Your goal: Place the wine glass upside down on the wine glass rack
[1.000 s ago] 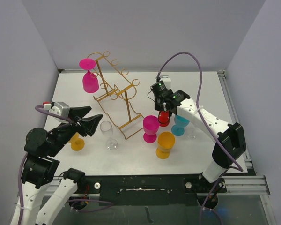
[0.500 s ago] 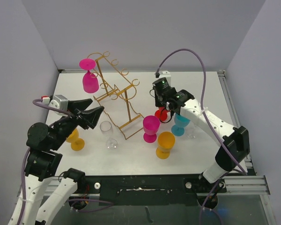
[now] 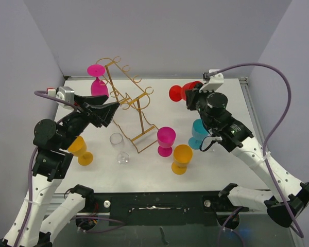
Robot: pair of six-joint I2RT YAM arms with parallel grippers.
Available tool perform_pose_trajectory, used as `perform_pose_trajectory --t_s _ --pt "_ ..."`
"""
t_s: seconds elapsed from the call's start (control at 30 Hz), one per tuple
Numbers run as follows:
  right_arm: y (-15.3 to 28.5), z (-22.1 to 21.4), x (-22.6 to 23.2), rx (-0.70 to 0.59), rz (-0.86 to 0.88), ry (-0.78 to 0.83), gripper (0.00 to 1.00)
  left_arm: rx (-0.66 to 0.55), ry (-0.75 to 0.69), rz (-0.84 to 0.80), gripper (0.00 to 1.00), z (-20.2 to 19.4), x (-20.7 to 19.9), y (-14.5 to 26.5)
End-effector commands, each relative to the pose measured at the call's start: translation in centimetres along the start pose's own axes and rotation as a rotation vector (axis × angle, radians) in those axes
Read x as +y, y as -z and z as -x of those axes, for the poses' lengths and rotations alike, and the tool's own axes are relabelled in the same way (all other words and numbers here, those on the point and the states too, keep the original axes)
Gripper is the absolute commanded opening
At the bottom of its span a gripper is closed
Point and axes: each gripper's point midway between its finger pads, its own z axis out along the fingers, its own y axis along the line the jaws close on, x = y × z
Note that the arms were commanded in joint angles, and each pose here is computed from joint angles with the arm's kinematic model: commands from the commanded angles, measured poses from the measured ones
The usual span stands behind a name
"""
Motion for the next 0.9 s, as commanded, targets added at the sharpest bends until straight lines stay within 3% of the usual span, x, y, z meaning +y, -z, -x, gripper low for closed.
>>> perform_pose_trajectory --t_s 0.0,0.23,0.33,0.53,0.67,0.87 --pt "2.7 9.2 2.8 -0.342 0.16 -0.112 0.0 -0.127 0.053 -0.129 0.61 4.6 -3.3 -0.8" --pt "6.5 15.4 7.0 -0.549 0.424 -0.19 0.0 -0.184 0.258 -0.173 0.61 6.9 -4.2 -2.8" --pt "7.2 17.0 9.0 -0.594 0.511 -0.204 0.0 -0.219 0.275 -0.172 0.61 7.9 -4.1 -3.3" --pt "8.9 18.8 12.9 -0.683 0.63 -0.215 0.0 -0.323 0.508 -0.146 0.61 9.8 -3.3 -3.7" --pt "9.6 19.3 15.5 -0.715 0.701 -0.231 0.0 -0.355 0.558 -0.2 0.61 10.5 -3.8 -3.8" --pt "10.4 19.3 17.9 -0.745 0.772 -0.247 0.0 -0.422 0.669 -0.147 0.61 10.4 -2.1 -3.4"
